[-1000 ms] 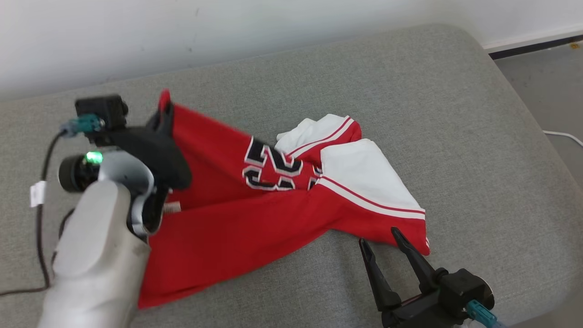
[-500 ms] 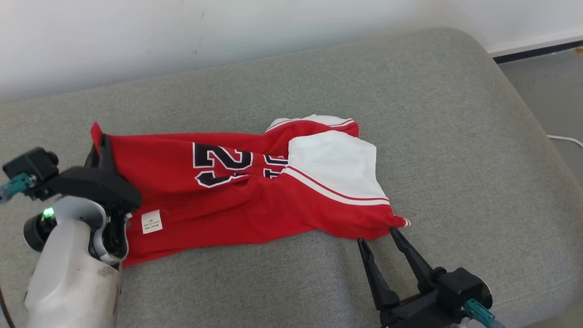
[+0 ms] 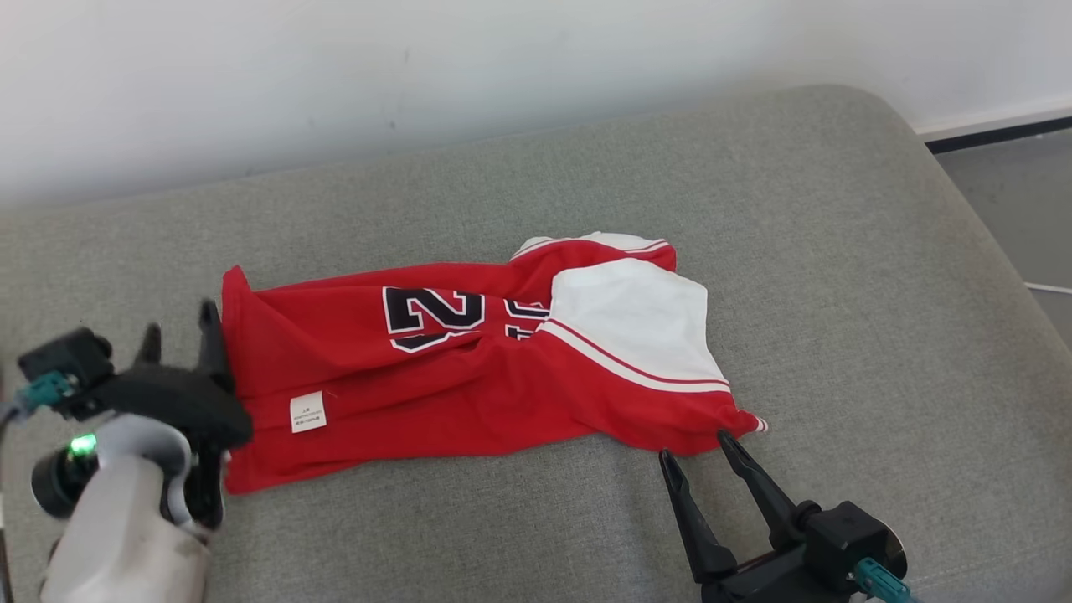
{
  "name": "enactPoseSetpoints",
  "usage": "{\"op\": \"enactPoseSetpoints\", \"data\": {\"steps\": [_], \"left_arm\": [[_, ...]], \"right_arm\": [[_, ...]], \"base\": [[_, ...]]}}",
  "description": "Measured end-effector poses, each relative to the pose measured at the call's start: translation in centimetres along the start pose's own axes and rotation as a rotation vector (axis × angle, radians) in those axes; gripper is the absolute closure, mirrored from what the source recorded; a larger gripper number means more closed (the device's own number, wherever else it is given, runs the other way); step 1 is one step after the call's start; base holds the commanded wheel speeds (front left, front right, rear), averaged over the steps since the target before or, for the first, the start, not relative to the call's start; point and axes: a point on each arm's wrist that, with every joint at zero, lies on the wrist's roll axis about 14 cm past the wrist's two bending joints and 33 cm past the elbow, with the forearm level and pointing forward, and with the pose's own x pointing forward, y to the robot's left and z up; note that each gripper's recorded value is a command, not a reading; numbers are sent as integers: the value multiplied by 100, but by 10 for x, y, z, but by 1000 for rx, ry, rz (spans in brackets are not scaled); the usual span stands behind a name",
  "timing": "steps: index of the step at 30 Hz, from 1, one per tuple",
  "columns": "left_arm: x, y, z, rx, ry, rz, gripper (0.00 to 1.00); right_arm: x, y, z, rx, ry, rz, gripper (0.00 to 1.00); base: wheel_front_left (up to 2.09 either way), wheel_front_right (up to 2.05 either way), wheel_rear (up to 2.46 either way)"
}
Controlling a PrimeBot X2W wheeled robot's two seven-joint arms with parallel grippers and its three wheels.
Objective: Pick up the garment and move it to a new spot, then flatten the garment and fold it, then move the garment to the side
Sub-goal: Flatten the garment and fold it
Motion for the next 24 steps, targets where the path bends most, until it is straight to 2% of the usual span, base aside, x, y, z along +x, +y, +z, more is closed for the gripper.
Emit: {"op": "enactPoseSetpoints", "data": {"steps": [4, 9, 24], "left_arm": [[-18, 15, -39, 83, 187, 35, 0], [-30, 25, -59, 155, 308, 60, 0], [-24, 22, -77, 264, 407, 27, 0]], "right_arm": [[-2, 4, 3, 4, -10, 9, 0], [-2, 8, 3, 11, -12, 19, 0], [-2, 0, -3, 21, 5, -7, 0]], "base": [[0, 0, 0], [0, 0, 0], [0, 0, 0]]}}
